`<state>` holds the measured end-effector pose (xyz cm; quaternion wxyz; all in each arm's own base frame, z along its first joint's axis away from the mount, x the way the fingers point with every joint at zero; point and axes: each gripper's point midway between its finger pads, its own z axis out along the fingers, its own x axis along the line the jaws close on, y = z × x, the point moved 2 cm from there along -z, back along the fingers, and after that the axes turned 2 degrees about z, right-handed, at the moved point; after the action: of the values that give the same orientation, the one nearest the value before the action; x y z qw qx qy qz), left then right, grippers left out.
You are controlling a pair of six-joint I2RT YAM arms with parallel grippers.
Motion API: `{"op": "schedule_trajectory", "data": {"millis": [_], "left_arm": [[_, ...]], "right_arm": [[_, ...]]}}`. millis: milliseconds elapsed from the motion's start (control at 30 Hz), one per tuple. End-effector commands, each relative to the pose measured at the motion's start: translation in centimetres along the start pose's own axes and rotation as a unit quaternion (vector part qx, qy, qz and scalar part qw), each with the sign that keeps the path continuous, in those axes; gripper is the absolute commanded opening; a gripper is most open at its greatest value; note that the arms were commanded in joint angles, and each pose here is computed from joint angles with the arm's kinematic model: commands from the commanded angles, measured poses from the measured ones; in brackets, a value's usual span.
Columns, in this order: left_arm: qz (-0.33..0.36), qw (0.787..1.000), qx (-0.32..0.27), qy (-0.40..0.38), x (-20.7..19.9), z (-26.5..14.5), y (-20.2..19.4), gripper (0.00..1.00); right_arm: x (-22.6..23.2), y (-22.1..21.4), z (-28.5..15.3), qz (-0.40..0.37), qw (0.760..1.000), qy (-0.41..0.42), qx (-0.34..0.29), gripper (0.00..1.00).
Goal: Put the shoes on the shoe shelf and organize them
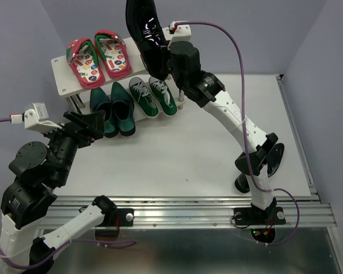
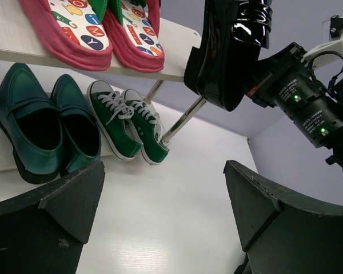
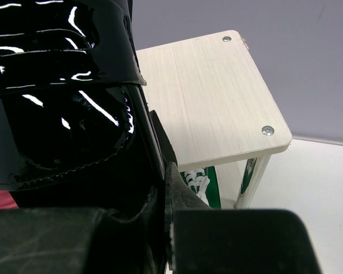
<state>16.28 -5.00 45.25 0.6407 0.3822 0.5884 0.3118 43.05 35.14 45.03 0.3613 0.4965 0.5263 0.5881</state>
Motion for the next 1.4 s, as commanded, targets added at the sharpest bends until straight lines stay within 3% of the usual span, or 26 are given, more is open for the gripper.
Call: {"op": "schedule_trajectory", "data": {"millis": [0,467,600,1067,1367], "left_arm": [[-0.007,1.000,-0.014,-0.001,0.1,-0.2,0.6,0.97],[-0.009,1.000,-0.015,0.002,0.3,-0.4,0.5,0.97],[-0.010,1.000,-0.017,0.003,0.4,-0.6,0.7,0.97],[-0.010,1.000,-0.019,0.004,0.3,-0.6,0.9,0.97],[-0.007,1.000,-0.016,0.006,0.3,-0.2,0.7,0.97]], "right_arm": [[1.0,6.5,-1.0,0.062,0.993,0.016,-0.099,0.01],[1.4,5.8,-0.7,0.069,0.993,0.023,-0.092,0.02],[1.6,5.8,-0.5,0.071,0.993,0.024,-0.095,0.32],[2.5,6.3,-0.3,0.078,0.990,0.047,-0.107,0.41],[2.9,6.7,-2.2,0.083,0.989,0.086,-0.089,0.79]]}}
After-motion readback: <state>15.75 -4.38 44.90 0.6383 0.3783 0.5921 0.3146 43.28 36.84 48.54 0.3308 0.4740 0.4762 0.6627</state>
